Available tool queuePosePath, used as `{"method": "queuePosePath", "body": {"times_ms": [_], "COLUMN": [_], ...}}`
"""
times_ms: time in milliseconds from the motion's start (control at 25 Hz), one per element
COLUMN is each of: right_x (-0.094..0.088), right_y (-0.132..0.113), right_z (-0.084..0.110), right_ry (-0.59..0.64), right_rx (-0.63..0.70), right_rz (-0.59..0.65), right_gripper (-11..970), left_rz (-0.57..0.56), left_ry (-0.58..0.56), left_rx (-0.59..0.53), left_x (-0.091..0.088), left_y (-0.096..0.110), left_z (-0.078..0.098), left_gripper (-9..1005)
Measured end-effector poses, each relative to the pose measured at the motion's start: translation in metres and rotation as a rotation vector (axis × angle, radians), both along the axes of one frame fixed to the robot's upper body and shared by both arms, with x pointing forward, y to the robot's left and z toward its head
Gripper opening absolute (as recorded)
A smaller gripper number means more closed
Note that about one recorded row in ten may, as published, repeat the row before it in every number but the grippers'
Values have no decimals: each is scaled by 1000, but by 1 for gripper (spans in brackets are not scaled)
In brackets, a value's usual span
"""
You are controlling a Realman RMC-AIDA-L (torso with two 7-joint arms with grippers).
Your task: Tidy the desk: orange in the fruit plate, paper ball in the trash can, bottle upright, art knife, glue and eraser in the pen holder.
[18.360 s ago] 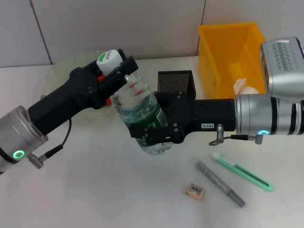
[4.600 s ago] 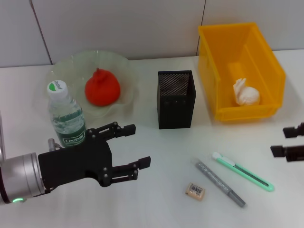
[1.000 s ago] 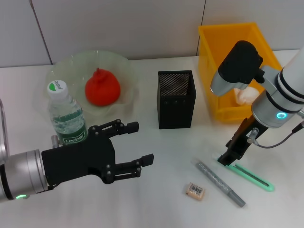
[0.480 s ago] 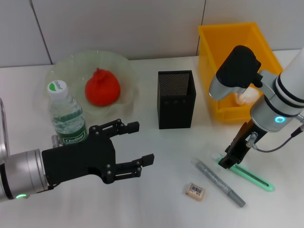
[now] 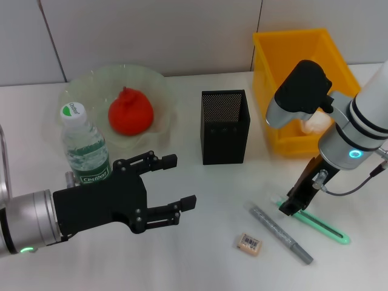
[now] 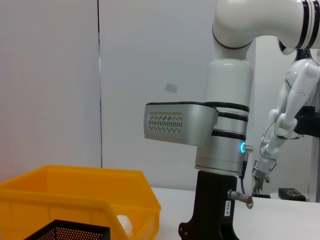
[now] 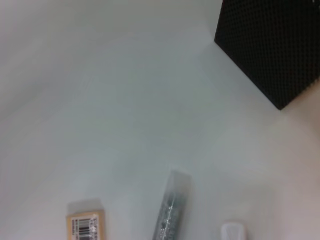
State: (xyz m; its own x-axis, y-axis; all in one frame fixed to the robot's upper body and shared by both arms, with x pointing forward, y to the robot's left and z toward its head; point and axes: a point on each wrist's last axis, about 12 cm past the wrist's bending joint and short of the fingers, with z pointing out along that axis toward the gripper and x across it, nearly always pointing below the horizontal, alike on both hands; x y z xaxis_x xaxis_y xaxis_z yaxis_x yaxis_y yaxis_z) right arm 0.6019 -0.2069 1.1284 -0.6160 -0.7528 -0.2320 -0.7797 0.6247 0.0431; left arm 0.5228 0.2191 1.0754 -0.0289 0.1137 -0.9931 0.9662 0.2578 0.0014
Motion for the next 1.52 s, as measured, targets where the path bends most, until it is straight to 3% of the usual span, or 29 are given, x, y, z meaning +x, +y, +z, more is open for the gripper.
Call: {"method": "queuePosePath", "body": {"times_ms": [840, 1080, 1320, 1520], "right_x": [0, 1, 1, -3], "right_y": [4, 4, 1, -1], "right_z": [-3, -1, 11, 36], "right_ry": [15, 9, -29, -97], "right_rx": [-15, -12, -4, 9], "right_rz": [-22, -25, -38, -42], "right_gripper": [173, 171, 170, 171], "left_rz": [0, 1, 0, -1], "left_ry": [-6, -6, -6, -6], "left_rx": [1, -1, -3, -4], "left_x": [1, 1, 1, 1], "left_y": [0, 0, 0, 0], "left_z": [0, 1, 1, 1], "left_gripper": [801, 801, 801, 801]}}
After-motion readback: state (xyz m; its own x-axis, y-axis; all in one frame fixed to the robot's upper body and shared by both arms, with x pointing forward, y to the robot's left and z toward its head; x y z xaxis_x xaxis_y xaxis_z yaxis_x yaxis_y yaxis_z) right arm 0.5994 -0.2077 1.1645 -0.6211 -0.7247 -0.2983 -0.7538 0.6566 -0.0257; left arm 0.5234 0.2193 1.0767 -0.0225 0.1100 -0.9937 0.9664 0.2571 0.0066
